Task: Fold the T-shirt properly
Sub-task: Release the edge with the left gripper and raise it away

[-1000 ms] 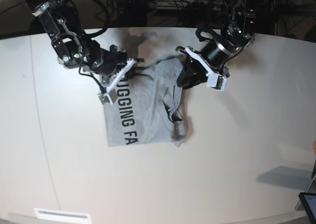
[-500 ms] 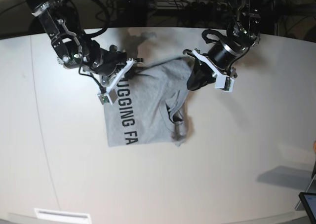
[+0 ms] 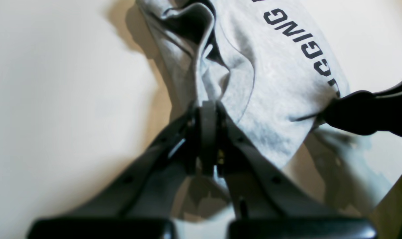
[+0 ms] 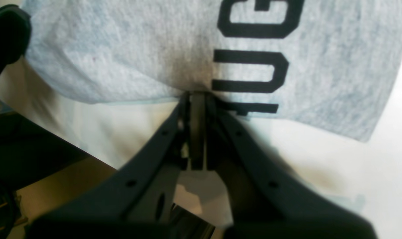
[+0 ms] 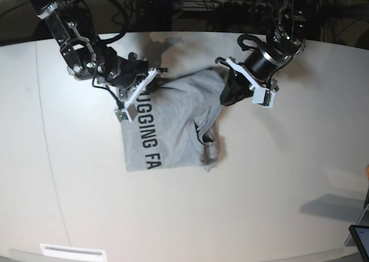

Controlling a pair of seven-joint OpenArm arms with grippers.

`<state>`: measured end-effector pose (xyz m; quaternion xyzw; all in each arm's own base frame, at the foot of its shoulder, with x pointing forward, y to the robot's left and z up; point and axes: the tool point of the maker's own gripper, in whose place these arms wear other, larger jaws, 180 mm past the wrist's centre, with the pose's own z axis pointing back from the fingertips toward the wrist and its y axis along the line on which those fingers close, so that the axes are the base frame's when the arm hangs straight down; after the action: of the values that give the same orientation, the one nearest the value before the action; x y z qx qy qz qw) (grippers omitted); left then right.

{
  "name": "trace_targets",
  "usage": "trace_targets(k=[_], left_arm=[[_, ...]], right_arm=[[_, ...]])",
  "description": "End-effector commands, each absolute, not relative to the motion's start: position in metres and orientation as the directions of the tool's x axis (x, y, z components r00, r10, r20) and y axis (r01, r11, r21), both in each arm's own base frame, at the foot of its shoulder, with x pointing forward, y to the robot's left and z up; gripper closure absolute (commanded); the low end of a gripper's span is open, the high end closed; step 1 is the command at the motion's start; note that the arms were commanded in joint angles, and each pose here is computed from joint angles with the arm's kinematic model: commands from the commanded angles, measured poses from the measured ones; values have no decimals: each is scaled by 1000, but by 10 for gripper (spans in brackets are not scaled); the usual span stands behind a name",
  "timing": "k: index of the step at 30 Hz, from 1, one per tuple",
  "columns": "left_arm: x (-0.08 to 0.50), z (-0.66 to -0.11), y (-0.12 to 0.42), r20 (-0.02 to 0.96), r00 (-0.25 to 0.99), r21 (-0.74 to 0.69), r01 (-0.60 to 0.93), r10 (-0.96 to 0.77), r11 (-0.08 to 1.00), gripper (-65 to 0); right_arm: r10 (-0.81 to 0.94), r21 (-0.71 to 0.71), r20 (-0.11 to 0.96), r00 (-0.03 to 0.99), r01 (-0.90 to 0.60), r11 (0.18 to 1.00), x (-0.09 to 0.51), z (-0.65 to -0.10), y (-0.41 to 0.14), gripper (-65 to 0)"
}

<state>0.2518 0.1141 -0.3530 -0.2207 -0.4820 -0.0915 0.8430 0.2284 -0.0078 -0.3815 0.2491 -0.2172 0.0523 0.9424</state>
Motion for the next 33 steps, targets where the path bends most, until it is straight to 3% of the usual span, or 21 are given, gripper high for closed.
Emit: trace_targets(k=[1, 21, 24, 29, 33], left_arm=[[258, -342, 124, 874, 480, -269, 355, 73, 895, 0], [254, -355, 141, 858, 509, -263, 315, 72, 912, -8], [252, -365, 150, 844, 534, -255, 303, 59, 918, -76], [257, -358, 179, 858, 508, -224, 240, 74, 944, -260], [263, -342, 197, 881, 467, -194, 206, 78, 959, -312]], right_arm=[[-16, 447, 467, 884, -221, 867, 236, -374, -8, -3], [-13, 461, 464, 886, -229, 857, 231, -371, -3, -3], [-14, 474, 488, 873, -252, 844, 229, -359, 3, -3], [-11, 475, 498, 867, -262, 840, 230, -355, 4, -3], [-14, 476, 502, 865, -263, 839, 231, -354, 5, -3]])
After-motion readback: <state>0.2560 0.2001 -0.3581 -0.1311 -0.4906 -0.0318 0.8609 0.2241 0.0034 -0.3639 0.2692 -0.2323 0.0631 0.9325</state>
